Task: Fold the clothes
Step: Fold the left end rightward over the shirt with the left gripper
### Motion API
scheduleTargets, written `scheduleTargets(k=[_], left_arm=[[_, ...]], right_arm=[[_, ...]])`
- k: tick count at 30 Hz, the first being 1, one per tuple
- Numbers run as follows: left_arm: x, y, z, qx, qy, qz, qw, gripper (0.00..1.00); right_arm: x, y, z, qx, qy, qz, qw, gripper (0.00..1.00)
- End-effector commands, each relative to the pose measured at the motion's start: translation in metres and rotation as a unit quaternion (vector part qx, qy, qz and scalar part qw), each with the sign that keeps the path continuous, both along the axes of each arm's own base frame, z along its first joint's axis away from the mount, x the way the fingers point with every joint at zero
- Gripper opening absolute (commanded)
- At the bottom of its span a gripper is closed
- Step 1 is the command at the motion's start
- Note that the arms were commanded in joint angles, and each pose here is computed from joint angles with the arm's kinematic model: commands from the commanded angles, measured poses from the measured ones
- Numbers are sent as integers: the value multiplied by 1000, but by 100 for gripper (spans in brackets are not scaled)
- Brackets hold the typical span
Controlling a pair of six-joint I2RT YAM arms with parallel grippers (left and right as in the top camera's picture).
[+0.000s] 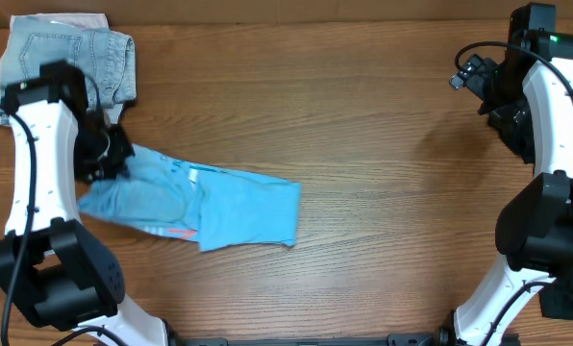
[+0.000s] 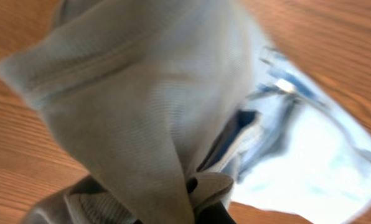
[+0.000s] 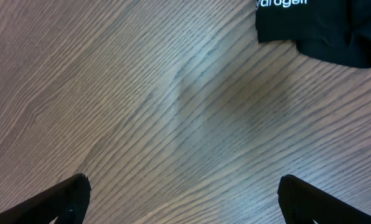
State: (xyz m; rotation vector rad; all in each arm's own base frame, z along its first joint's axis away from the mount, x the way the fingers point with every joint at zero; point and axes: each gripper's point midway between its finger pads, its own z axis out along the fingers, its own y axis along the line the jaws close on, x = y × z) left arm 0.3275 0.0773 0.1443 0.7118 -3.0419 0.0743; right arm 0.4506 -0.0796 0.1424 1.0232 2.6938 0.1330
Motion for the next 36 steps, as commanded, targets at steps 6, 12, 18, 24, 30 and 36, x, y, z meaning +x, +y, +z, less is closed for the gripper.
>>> scheduleTargets(k=[6,12,18,24,30,36], left_arm=[[25,-105,24,-24,-41,-151,987,4],[17,-184,4,-29,-45,-240,969,4],[-8,-245,-31,-55,-34,-296,953,13],[-29,-280,-62,-105,-29,-315,943,32],[-35,-299,-57,-152,-32,-334,930,39],[-24,-289,-27,-112,-50,-343,931,46]], right_arm=[[3,-2,19,-4,-25,0,1000,100],[3,-2,19,-4,-25,0,1000,100],[3,-2,19,-4,-25,0,1000,100],[3,-2,19,-4,-25,0,1000,100],[3,-2,19,-4,-25,0,1000,100],[3,-2,19,-4,-25,0,1000,100]])
